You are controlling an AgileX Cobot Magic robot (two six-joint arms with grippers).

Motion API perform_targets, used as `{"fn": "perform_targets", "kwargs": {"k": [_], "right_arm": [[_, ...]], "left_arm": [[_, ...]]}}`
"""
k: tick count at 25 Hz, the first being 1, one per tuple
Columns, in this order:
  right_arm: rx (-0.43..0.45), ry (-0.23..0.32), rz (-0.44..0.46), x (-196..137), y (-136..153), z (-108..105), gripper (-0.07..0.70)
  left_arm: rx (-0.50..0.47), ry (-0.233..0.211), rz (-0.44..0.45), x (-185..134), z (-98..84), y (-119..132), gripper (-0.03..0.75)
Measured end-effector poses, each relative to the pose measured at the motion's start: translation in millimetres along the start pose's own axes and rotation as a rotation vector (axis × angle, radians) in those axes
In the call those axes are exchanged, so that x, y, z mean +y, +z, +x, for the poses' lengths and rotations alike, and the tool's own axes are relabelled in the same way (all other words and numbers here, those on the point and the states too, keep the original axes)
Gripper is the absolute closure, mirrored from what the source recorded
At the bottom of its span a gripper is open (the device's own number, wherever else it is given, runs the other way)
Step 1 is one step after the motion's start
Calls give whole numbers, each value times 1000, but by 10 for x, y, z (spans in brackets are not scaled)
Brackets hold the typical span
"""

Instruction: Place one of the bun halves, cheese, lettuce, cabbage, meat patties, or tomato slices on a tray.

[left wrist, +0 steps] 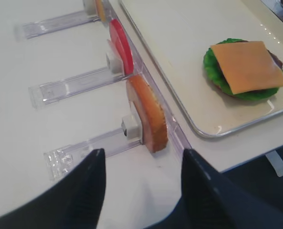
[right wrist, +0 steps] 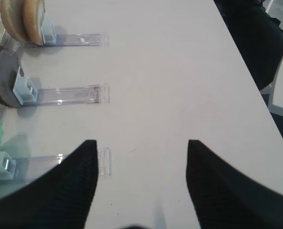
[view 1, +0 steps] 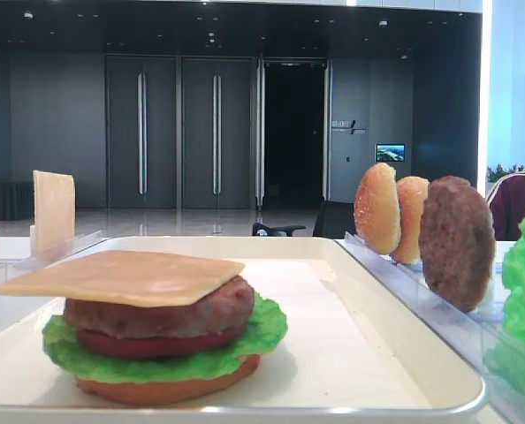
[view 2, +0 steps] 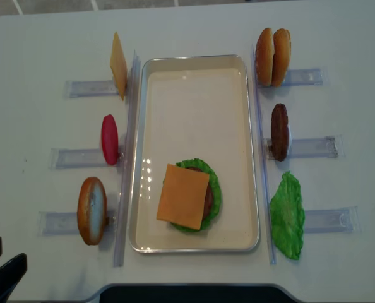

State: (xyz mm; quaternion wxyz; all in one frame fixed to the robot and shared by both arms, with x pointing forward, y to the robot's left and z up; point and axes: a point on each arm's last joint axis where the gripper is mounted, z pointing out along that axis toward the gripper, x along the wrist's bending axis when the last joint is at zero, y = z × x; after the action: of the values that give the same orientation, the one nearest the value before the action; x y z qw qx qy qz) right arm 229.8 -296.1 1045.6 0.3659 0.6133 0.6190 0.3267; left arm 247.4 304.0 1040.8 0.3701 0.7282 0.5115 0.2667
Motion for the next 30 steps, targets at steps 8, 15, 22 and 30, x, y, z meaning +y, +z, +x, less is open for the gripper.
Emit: {"fn": "perform_targets", "kwargs": {"k": [8, 15, 22, 30], "right_arm": [[0, 0, 0, 0, 0, 0, 210], [0, 0, 0, 0, 0, 0, 210], [0, 0, 0, 0, 0, 0, 210], [0, 0, 0, 0, 0, 0, 210]], "left_arm": [[138, -99, 2, -7, 10, -10, 324], [286, -205, 3, -16, 19, -22, 324], [356, -240, -82, -86, -21, -121, 324], [362, -245, -85, -89, -24, -124, 324]]}}
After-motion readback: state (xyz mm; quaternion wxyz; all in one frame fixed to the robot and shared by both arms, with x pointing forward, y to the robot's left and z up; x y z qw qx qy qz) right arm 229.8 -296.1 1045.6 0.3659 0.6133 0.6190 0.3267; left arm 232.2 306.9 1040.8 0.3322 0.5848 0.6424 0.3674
